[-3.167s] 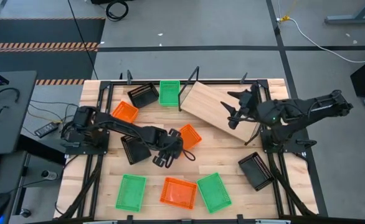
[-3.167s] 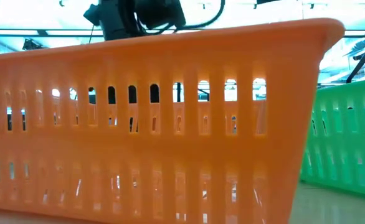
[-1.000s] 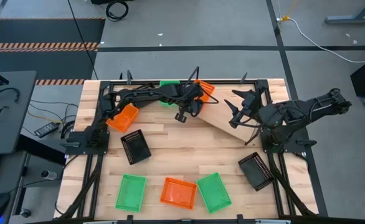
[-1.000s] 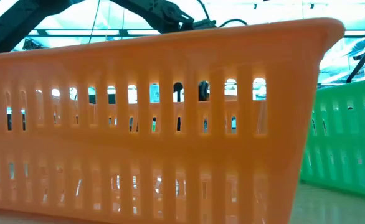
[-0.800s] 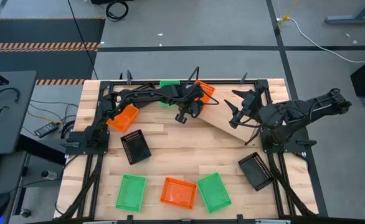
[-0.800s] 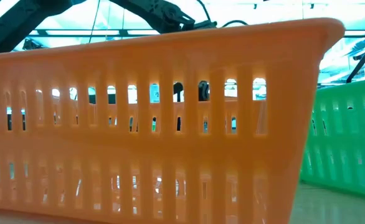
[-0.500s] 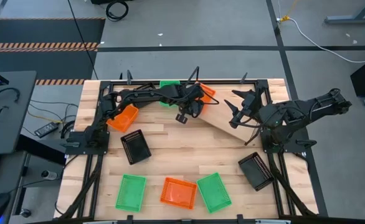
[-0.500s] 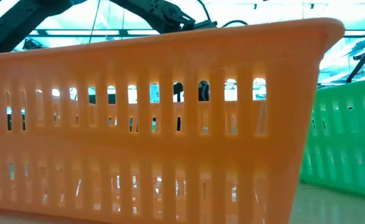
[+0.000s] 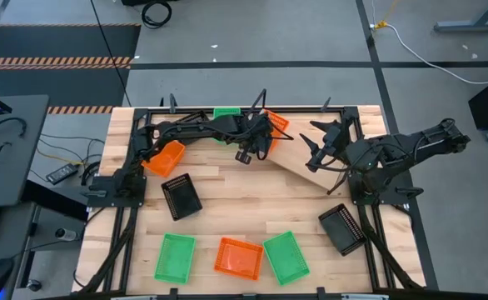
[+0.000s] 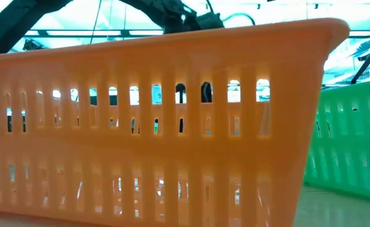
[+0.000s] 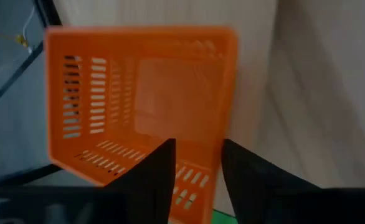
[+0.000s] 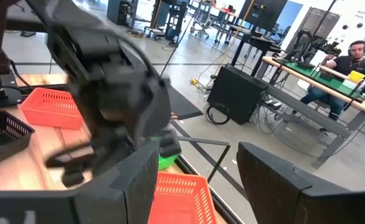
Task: Stack baskets on shelf by color
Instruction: Put the bottom right green basket on the shelf
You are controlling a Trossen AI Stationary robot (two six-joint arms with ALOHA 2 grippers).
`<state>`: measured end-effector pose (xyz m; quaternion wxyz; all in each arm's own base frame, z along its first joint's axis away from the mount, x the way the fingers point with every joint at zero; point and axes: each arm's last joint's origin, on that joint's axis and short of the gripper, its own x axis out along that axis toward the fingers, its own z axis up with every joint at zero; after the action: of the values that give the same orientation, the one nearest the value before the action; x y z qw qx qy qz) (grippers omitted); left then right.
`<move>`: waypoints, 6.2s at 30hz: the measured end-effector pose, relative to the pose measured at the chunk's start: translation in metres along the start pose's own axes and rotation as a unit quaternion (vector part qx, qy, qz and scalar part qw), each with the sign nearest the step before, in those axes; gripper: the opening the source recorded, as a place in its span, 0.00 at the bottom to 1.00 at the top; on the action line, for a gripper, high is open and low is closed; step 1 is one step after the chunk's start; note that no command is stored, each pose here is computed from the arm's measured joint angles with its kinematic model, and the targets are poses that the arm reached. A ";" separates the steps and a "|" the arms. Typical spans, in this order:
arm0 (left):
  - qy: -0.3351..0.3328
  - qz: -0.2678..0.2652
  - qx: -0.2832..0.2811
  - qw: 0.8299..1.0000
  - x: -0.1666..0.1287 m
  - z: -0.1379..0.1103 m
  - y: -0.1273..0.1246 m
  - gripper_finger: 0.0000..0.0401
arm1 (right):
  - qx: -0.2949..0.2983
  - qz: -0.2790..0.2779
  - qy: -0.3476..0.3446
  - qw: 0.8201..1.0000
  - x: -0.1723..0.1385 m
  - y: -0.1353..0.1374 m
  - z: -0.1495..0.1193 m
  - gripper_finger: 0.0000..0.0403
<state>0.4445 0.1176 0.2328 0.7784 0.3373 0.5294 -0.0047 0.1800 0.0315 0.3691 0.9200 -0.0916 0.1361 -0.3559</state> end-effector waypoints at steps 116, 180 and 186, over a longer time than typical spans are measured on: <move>-0.397 0.028 -0.376 0.837 -0.219 -0.073 -0.221 0.29 | -0.128 0.338 0.369 0.856 -0.010 0.233 -0.086 0.47; -0.350 0.020 -0.420 0.837 -0.217 -0.073 -0.255 0.29 | -0.138 0.147 0.407 0.891 0.055 0.169 -0.045 0.02; -0.353 0.024 -0.418 0.837 -0.220 -0.073 -0.259 0.29 | -0.087 0.100 0.440 0.888 0.082 0.128 -0.034 0.02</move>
<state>0.1938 -0.1208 0.2643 0.9794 -0.0316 0.1617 0.1167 0.3077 0.0666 0.2882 0.7846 0.0088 0.5661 -0.2527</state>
